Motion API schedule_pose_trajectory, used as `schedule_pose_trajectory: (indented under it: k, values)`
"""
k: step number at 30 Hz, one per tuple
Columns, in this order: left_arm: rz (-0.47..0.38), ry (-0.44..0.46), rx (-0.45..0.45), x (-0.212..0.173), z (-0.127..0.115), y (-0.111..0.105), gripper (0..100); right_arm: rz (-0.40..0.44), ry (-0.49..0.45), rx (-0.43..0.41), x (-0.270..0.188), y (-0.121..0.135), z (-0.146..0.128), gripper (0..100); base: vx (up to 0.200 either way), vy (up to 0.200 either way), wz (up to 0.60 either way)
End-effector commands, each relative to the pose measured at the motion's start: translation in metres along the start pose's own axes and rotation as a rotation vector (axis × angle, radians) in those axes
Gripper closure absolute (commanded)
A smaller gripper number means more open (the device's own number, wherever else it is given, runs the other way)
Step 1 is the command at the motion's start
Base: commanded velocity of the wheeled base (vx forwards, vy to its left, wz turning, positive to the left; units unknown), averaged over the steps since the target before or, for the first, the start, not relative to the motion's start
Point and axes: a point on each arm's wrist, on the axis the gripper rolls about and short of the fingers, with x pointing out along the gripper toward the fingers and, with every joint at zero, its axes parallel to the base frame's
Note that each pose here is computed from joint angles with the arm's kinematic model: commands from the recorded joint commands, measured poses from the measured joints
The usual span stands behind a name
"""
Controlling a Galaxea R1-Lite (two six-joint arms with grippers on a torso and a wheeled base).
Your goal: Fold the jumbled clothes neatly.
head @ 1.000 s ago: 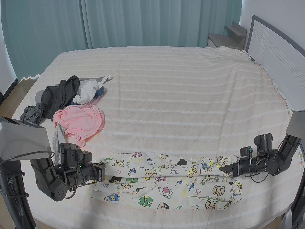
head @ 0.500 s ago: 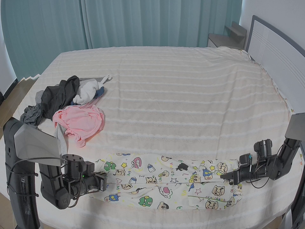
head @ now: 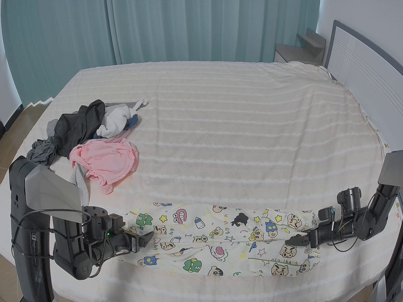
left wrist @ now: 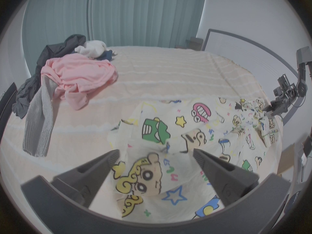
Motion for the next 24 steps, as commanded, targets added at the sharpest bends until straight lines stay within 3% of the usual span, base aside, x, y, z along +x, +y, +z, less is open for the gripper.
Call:
schedule_pose_trajectory:
  k: [1, 8, 14, 21, 24]
  values:
    - [0.017, 0.017, -0.021, -0.006, -0.006, 0.004, 0, -0.036, -0.010, 0.011, -0.006, -0.002, 0.000, 0, 0.000, 0.000, 0.00]
    - [0.062, 0.011, -0.123, -0.018, -0.003, 0.018, 0, -0.091, -0.069, 0.020, -0.027, -0.006, 0.005, 0, 0.000, 0.000, 0.00]
    - [0.043, -0.118, -0.386, -0.032, 0.023, 0.026, 0, -0.138, -0.200, -0.024, -0.055, -0.005, 0.028, 0, 0.000, 0.000, 0.00]
    - [-0.028, -0.148, -0.613, -0.045, 0.032, 0.027, 0, -0.200, -0.290, -0.086, -0.067, 0.002, 0.054, 0, 0.000, 0.000, 0.00]
    - [-0.036, -0.145, -0.689, -0.047, 0.031, 0.028, 0, -0.170, -0.298, -0.083, -0.062, 0.008, 0.061, 0, 0.000, 0.000, 0.00]
